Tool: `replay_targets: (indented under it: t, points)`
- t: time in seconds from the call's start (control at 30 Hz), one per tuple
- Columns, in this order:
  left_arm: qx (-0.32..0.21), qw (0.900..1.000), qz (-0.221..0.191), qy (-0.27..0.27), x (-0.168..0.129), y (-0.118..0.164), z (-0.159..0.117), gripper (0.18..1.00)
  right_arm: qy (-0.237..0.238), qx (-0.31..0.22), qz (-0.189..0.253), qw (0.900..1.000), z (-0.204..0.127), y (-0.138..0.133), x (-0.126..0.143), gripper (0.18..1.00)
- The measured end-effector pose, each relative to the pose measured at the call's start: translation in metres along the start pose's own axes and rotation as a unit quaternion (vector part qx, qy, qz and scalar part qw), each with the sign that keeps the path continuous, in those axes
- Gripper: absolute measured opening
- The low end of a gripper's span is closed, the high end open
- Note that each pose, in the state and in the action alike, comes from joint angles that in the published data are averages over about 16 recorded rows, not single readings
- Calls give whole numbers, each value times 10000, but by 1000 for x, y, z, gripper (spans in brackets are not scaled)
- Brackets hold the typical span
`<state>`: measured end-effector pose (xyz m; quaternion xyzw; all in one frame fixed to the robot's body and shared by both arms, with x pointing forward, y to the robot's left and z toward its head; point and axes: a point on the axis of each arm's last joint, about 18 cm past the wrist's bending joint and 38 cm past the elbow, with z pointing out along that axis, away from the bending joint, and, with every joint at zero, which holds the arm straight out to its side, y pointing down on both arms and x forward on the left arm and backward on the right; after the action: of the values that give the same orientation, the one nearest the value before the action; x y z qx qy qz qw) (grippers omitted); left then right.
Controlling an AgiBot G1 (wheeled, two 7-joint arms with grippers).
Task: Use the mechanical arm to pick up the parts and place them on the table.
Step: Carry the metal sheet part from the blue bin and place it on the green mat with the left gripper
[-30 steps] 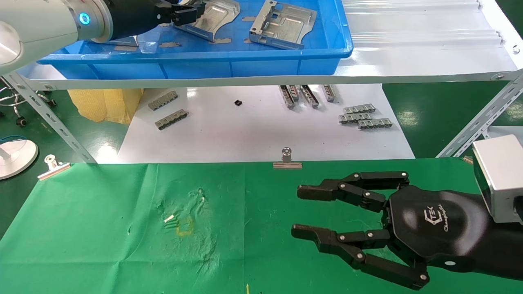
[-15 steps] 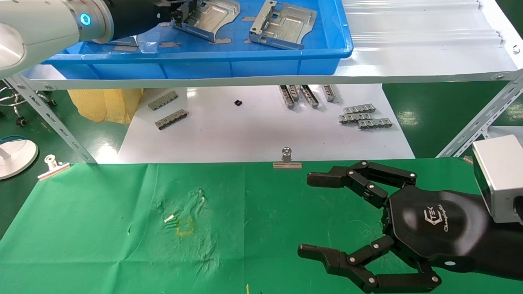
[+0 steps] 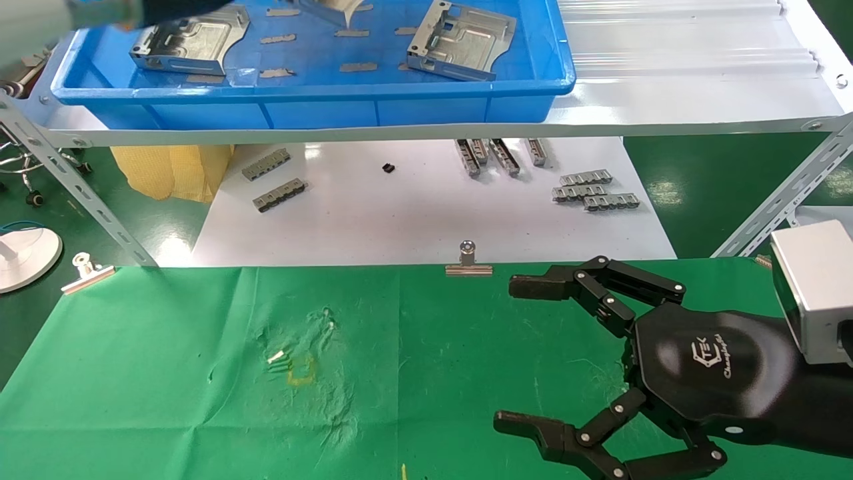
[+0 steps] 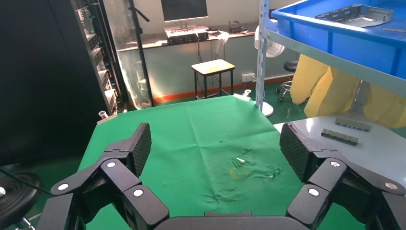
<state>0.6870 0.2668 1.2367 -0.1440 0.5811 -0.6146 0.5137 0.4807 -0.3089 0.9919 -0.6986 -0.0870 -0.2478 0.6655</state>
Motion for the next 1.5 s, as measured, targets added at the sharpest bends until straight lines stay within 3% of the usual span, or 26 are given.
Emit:
replay_targets:
  t: [0.27, 0.67, 0.83, 1.03, 1.27, 1.5]
  points:
    - [335, 9937, 216, 1049, 10, -1, -48, 274, 0, 0, 0, 10000, 0, 0, 0, 996]
    - [600, 9659, 926, 2341, 33, 28, -127, 274, 0, 0, 0, 10000, 0, 0, 0, 1000]
    - [367, 9556, 1290, 2625, 45, 59, -148, 274, 0, 0, 0, 10000, 0, 0, 0, 1000]
    - [-190, 9386, 1699, 2995, 66, 115, -158, 274, 0, 0, 0, 10000, 0, 0, 0, 1000]
    - [-756, 9133, 2190, 3351, 83, 178, -156, 274, 0, 0, 0, 10000, 0, 0, 0, 1000]
    - [-1039, 8916, 2642, 3527, 88, 216, -151, 274, 0, 0, 0, 10000, 0, 0, 0, 1000]
